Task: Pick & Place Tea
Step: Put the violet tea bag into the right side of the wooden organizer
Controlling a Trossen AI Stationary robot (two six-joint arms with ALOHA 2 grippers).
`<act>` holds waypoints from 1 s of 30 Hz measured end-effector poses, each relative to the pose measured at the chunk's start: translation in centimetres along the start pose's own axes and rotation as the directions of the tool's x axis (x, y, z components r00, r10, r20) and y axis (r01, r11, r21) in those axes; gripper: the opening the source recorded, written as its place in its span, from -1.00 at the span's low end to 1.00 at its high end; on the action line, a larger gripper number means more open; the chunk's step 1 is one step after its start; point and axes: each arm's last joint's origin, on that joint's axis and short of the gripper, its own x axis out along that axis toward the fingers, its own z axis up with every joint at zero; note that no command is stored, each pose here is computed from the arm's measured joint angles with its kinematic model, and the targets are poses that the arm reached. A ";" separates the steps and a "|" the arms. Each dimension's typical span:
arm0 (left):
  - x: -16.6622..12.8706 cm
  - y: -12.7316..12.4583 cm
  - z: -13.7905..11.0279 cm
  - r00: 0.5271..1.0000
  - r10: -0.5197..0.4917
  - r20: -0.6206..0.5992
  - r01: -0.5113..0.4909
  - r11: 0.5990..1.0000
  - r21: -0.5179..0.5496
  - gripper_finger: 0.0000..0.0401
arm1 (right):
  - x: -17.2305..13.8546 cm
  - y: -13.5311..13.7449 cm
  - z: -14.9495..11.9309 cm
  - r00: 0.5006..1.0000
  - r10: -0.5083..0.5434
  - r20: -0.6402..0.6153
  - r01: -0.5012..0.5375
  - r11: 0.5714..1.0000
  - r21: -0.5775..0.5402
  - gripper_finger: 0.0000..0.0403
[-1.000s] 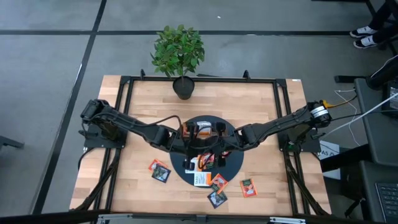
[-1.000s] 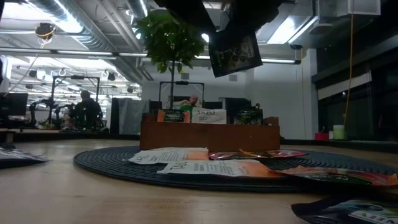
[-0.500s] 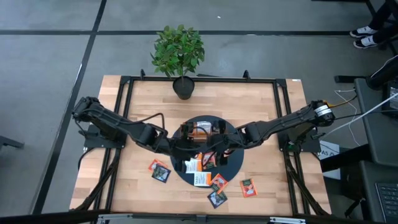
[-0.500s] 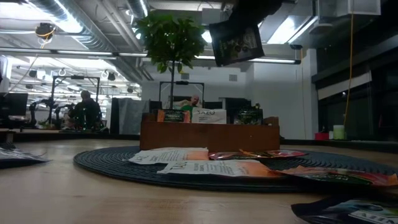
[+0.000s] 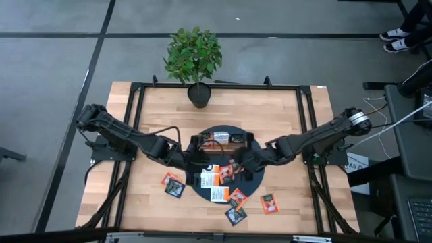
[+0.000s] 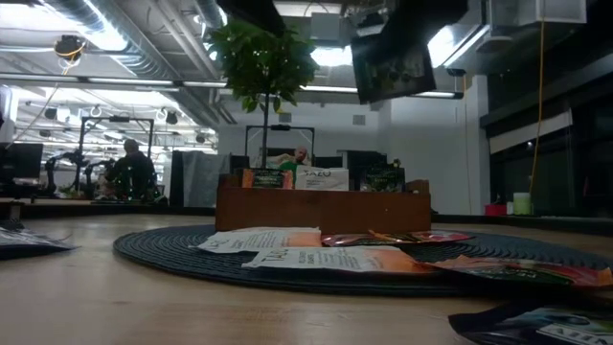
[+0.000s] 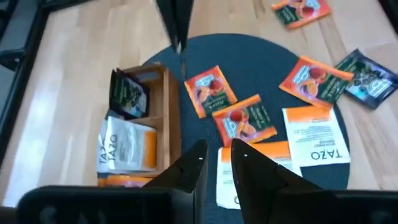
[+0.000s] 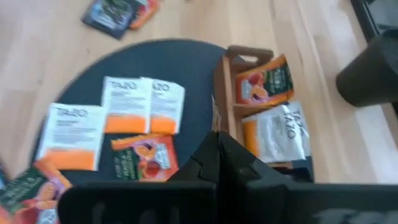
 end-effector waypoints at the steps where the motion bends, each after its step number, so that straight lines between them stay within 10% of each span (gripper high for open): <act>1: 0.1 -0.1 -0.3 1.000 -0.004 0.003 0.004 1.000 -0.001 -0.67 | -0.2 0.1 -0.3 1.000 0.006 0.013 -0.006 1.000 0.001 -1.00; 15: -0.5 0.7 -2.8 0.964 -0.045 0.264 0.069 0.994 -0.080 -0.71 | -3.2 -0.1 -4.0 0.941 0.046 0.334 -0.070 0.996 0.060 -1.00; 30: 0.2 2.7 -3.3 0.789 0.032 0.614 0.061 0.990 -0.129 -0.65 | -4.4 -0.2 -5.0 0.767 0.030 0.642 -0.029 1.000 -0.012 -1.00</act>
